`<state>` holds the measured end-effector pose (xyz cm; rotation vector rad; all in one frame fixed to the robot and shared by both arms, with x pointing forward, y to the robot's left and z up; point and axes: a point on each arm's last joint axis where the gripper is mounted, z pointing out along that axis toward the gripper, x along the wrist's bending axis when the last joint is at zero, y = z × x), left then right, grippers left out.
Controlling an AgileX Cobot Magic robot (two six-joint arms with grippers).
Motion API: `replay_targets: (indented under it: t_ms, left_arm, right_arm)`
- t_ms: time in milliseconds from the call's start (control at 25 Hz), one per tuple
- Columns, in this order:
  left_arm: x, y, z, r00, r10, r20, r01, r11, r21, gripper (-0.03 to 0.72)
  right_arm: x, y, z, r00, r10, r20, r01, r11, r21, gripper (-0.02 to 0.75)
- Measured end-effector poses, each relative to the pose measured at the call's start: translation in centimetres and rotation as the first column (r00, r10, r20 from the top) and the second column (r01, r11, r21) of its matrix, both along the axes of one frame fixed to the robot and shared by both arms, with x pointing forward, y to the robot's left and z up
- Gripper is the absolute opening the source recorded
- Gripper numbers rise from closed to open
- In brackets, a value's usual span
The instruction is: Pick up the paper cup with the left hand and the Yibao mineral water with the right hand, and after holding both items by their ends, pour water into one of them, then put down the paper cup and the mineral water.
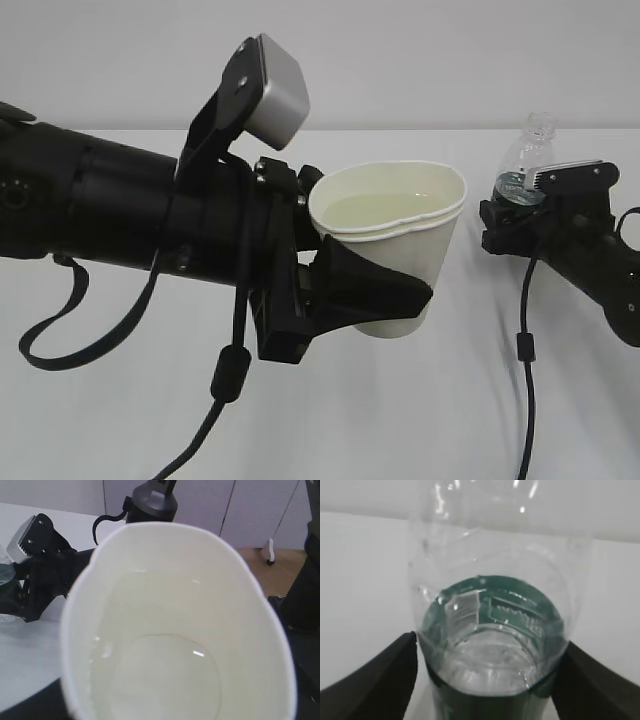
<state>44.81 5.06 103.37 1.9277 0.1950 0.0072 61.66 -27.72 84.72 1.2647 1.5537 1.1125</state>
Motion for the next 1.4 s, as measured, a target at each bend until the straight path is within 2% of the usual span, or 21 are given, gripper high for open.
replay_targets:
  t_ms: [160,400,920,1400]
  left_arm:
    - [0.0,0.0,0.0,1.000,0.000,0.000,0.000,1.000,0.000,0.420]
    - [0.0,0.0,0.0,1.000,0.000,0.000,0.000,1.000,0.000,0.420]
    - [0.0,0.0,0.0,1.000,0.000,0.000,0.000,1.000,0.000,0.420]
    - [0.0,0.0,0.0,1.000,0.000,0.000,0.000,1.000,0.000,0.420]
  right_arm:
    - [-0.2,0.1,-0.1,0.999,0.004,-0.042,-0.003,0.999,0.047,0.592]
    - [-0.5,0.2,0.0,0.999,0.009,-0.050,-0.006,0.998,0.059,0.592]
    - [-2.5,0.1,2.1,1.000,0.013,-0.009,-0.013,1.000,0.010,0.592]
    - [-4.6,-0.2,5.1,0.999,-0.002,0.036,0.001,1.000,0.006,0.592]
